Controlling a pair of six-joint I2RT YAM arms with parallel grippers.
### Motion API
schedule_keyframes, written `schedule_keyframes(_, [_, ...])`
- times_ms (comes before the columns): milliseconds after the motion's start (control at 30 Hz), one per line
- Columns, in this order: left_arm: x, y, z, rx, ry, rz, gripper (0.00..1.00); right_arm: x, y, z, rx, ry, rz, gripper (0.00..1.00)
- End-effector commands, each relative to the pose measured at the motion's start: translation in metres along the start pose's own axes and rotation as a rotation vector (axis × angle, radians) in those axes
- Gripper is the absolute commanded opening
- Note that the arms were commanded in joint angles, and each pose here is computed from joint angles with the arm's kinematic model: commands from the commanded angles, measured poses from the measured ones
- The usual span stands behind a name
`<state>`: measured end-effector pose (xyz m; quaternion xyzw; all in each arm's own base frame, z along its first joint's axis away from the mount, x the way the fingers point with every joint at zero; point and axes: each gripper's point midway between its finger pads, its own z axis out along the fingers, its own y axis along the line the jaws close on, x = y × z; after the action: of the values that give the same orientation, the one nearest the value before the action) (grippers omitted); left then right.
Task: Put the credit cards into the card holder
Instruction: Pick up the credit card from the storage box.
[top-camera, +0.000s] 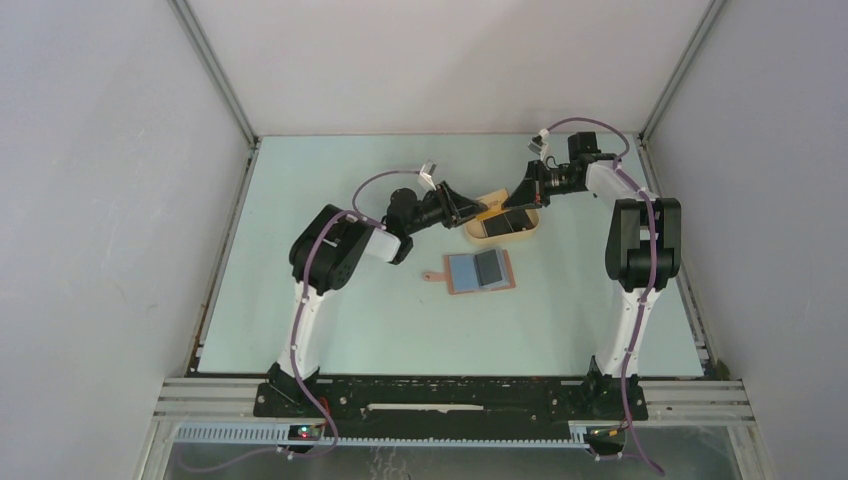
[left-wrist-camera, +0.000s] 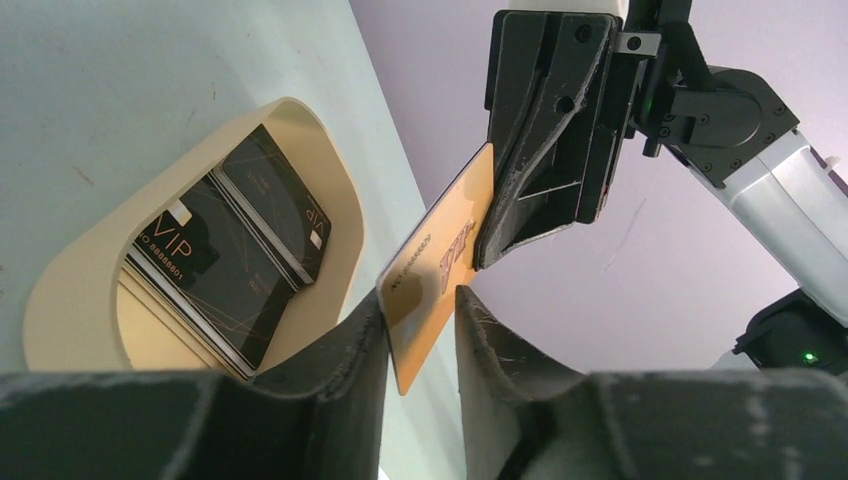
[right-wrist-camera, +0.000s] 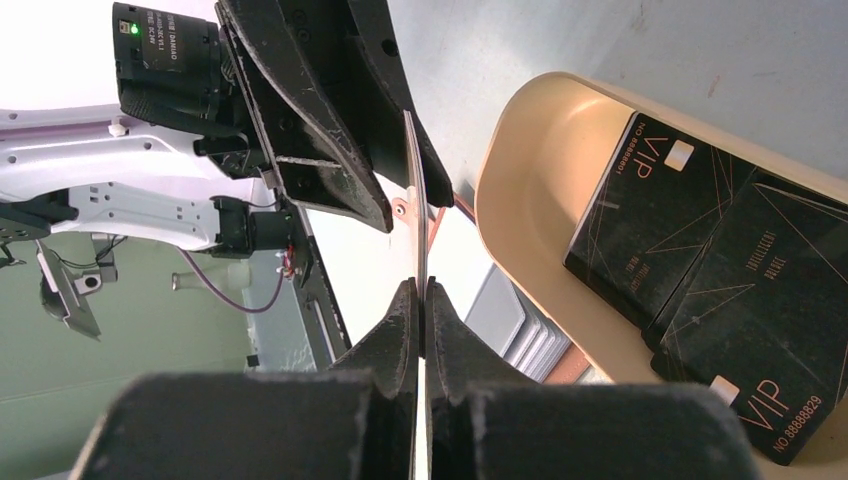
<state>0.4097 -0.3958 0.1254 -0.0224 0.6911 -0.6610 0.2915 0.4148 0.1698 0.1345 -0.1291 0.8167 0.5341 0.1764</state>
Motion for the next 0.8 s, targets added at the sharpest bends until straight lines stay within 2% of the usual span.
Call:
schedule_keyframes(0, [-0.011, -0.040, 0.013, 0.129, -0.004, 0.057, 0.31, 0.003, 0.011, 0.008, -0.019, 0.014, -0.019, 0.00])
schedule_keyframes(100, [-0.010, -0.040, 0.014, 0.133, 0.004, 0.057, 0.23, 0.003, 0.011, 0.010, -0.016, 0.017, -0.019, 0.00])
schedule_keyframes(200, [-0.009, -0.040, 0.014, 0.144, 0.013, 0.065, 0.07, 0.004, 0.010, 0.010, -0.016, 0.018, -0.017, 0.00])
schedule_keyframes(267, [-0.009, -0.040, 0.013, 0.151, 0.015, 0.073, 0.00, 0.003, 0.010, 0.007, -0.020, 0.013, -0.020, 0.00])
schedule_keyframes(533, [-0.013, -0.040, 0.002, 0.201, 0.017, 0.061, 0.00, -0.002, 0.019, -0.009, -0.079, -0.019, -0.019, 0.42])
schedule_keyframes(633, [-0.011, -0.045, 0.002, 0.220, 0.039, 0.068, 0.00, -0.006, 0.018, -0.021, -0.098, -0.046, -0.011, 0.47])
schedule_keyframes(767, [-0.008, -0.048, 0.000, 0.238, 0.059, 0.072, 0.00, -0.008, 0.024, -0.025, -0.141, -0.054, -0.008, 0.49])
